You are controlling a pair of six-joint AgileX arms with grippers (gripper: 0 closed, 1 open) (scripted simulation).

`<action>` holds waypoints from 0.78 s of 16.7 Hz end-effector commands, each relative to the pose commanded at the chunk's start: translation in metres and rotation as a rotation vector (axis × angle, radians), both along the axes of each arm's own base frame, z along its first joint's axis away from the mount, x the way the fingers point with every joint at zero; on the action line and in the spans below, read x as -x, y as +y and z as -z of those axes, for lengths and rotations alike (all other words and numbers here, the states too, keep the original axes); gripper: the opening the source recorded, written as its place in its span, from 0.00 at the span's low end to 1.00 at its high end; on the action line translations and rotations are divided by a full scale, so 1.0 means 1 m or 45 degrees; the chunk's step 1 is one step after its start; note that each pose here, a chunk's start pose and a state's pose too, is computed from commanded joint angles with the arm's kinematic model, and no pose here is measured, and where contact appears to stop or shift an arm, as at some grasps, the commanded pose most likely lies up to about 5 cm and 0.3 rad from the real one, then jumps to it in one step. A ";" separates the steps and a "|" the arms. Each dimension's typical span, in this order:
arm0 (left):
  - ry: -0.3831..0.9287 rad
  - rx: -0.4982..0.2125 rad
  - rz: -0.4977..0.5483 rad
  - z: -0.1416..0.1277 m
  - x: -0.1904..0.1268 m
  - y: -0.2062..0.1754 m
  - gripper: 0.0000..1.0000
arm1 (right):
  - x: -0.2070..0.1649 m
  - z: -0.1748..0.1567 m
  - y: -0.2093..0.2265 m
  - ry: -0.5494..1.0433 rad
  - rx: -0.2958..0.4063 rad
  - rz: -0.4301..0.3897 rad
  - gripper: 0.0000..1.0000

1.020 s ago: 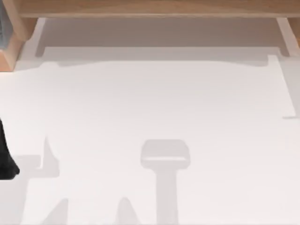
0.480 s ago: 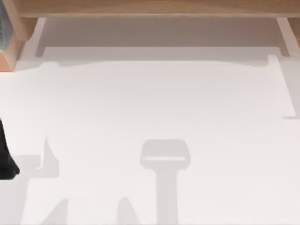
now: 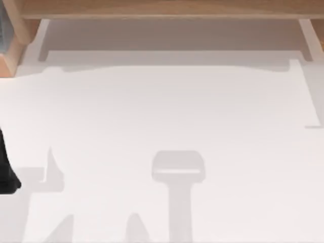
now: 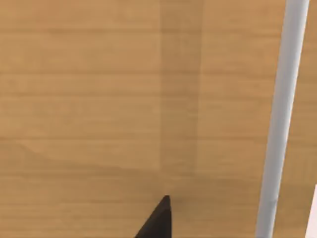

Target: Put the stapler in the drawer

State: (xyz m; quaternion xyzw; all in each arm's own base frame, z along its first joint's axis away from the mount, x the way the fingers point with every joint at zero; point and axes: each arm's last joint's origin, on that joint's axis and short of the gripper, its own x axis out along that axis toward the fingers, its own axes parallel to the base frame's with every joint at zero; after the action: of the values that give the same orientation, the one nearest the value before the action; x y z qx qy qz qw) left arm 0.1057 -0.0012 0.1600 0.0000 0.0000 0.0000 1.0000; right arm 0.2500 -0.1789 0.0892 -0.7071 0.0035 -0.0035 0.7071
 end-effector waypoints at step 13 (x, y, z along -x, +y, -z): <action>0.000 0.000 0.000 0.000 0.000 0.000 1.00 | 0.000 0.000 0.000 0.000 0.000 0.000 0.00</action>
State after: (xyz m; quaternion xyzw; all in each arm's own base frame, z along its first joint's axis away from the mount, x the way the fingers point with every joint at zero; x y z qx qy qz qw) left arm 0.1057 -0.0012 0.1600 0.0000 0.0000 0.0000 1.0000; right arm 0.2500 -0.1789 0.0892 -0.7071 0.0035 -0.0035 0.7071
